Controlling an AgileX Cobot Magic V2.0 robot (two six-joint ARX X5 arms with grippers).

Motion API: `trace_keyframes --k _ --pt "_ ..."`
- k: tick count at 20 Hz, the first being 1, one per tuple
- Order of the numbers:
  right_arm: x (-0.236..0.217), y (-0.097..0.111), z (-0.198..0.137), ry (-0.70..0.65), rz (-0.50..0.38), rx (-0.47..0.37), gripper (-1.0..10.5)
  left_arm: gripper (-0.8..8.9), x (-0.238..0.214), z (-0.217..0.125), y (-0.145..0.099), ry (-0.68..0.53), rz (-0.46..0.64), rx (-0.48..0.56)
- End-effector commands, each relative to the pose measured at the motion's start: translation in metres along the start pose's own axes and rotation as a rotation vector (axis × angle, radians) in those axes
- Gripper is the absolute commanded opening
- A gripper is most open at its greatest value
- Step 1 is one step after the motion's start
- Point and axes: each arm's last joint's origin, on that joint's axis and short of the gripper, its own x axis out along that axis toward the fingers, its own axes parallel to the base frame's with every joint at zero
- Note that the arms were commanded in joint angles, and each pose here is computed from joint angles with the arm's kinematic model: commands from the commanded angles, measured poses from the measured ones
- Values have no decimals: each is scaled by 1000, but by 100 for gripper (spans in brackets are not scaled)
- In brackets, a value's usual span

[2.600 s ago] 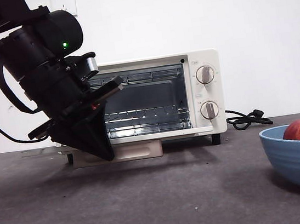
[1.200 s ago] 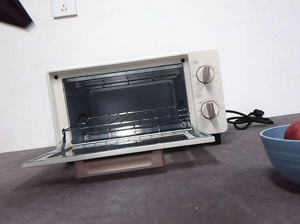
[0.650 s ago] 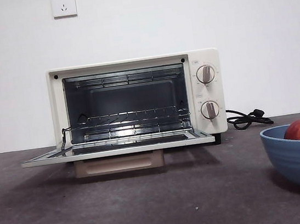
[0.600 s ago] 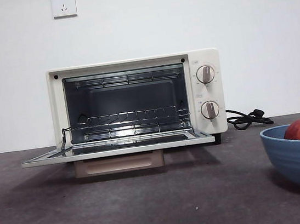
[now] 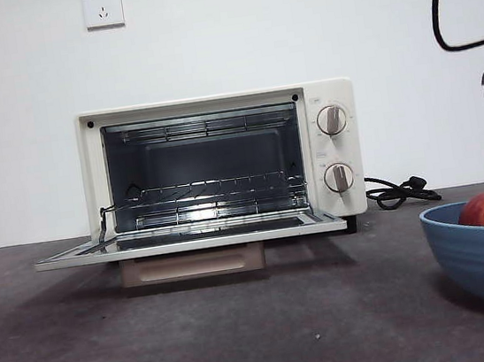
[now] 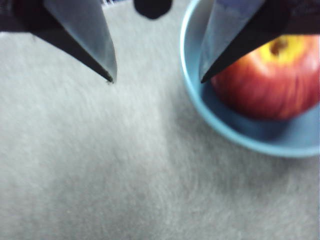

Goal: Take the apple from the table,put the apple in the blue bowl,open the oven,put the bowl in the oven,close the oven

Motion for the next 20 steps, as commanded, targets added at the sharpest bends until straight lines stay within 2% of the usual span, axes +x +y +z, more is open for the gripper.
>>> trace_keyframes --k 1,2,6,9,12,14,16,20 --pt "6 0 4 16 30 -2 203 -6 0 -1 0 0 1 12" --pt "9 0 5 23 25 -1 138 -6 0 -1 0 0 1 12" --pt "20 3 8 62 7 -23 122 -6 0 -1 0 -1 2 13" --pt "23 5 10 70 21 -30 -15 -6 0 -1 0 -1 2 12" --pt "22 5 8 102 51 -16 -12 -6 0 -1 0 -1 2 12" --pt "15 7 7 109 84 32 -12 -6 0 0 0 -3 1 13" --pt "-1 15 12 87 109 48 -12 -6 0 0 0 -3 1 13" --pt "-47 40 36 21 166 12 -12 -6 0 0 0 -3 2 13"
